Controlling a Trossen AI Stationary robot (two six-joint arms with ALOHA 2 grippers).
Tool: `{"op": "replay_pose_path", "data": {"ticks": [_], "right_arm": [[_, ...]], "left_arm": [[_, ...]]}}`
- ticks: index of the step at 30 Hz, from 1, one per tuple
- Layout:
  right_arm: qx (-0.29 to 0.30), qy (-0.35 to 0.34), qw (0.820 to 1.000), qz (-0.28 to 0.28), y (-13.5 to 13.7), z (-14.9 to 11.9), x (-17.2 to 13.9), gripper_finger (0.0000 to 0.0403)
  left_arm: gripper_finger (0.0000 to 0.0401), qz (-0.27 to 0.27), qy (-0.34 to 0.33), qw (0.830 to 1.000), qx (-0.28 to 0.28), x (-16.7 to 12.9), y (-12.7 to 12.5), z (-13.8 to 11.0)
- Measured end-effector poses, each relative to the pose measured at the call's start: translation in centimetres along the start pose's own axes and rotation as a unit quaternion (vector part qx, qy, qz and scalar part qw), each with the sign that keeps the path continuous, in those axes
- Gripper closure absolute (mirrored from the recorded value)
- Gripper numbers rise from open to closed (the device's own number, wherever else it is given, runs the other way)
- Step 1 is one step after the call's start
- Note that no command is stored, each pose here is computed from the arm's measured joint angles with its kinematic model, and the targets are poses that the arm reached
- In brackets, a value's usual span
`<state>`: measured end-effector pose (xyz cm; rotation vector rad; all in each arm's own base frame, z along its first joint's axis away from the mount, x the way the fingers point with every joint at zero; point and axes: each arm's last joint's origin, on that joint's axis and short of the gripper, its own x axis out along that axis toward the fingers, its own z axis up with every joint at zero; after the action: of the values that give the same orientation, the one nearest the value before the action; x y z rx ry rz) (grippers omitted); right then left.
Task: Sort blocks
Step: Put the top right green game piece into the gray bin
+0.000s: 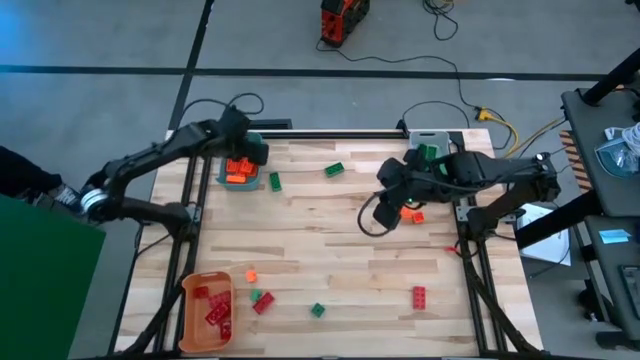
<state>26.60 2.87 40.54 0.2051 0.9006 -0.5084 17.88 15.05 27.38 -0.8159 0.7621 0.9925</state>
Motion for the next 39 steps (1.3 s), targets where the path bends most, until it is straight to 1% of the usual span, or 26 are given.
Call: {"op": "replay_pose_path", "data": {"ticks": [5, 9, 12, 15, 18, 20, 23, 28, 34, 36, 39], "right_arm": [[0.021, 0.003, 1.000, -0.012, -1.1, 0.6, 0.5, 0.0248], [0.035, 0.005, 0.999, -0.021, -1.9, 1.0, 0.9, 0.0242], [0.037, 0.015, 0.999, -0.017, -2.5, 1.3, 1.3, 0.0241], [0.005, 0.031, 0.999, 0.006, -3.0, 1.7, 2.0, 0.0244], [-0.043, 0.037, 0.997, 0.051, -3.6, 2.6, 3.0, 0.0246], [-0.065, 0.032, 0.994, 0.079, -4.2, 3.4, 4.0, 0.0246], [-0.097, 0.029, 0.989, 0.109, -5.5, 4.7, 6.1, 0.0242], [-0.124, 0.048, 0.983, 0.129, -8.1, 6.1, 10.7, 0.0235], [-0.116, 0.115, 0.980, 0.113, -11.1, 6.3, 17.6, 0.0240], [-0.118, 0.123, 0.979, 0.111, -11.8, 6.3, 19.6, 0.0244], [-0.127, 0.122, 0.977, 0.124, -12.5, 6.4, 22.4, 0.0249]], "left_arm": [[0.0214, -0.053, -0.037, 0.998, 0.028, -3.3, -2.4, -2.4], [0.0214, -0.095, -0.047, 0.994, 0.037, -5.3, -3.5, -4.2], [0.0214, -0.127, -0.045, 0.989, 0.057, -6.5, -4.2, -5.3], [0.0214, -0.157, -0.040, 0.985, 0.054, -7.6, -4.6, -6.3], [0.0214, -0.186, -0.038, 0.981, 0.048, -8.8, -4.8, -7.0], [0.0214, -0.206, -0.042, 0.977, 0.047, -9.8, -5.0, -7.0], [0.0214, -0.236, -0.054, 0.969, 0.047, -11.6, -5.2, -6.7], [0.0214, -0.273, -0.090, 0.957, 0.038, -15.1, -5.2, -5.6], [0.0214, -0.252, -0.126, 0.959, 0.033, -19.4, -3.9, -4.5], [0.0214, -0.252, -0.134, 0.958, 0.035, -20.6, -3.5, -4.3], [0.0214, -0.251, -0.142, 0.957, 0.040, -22.0, -2.9, -4.1]]}}
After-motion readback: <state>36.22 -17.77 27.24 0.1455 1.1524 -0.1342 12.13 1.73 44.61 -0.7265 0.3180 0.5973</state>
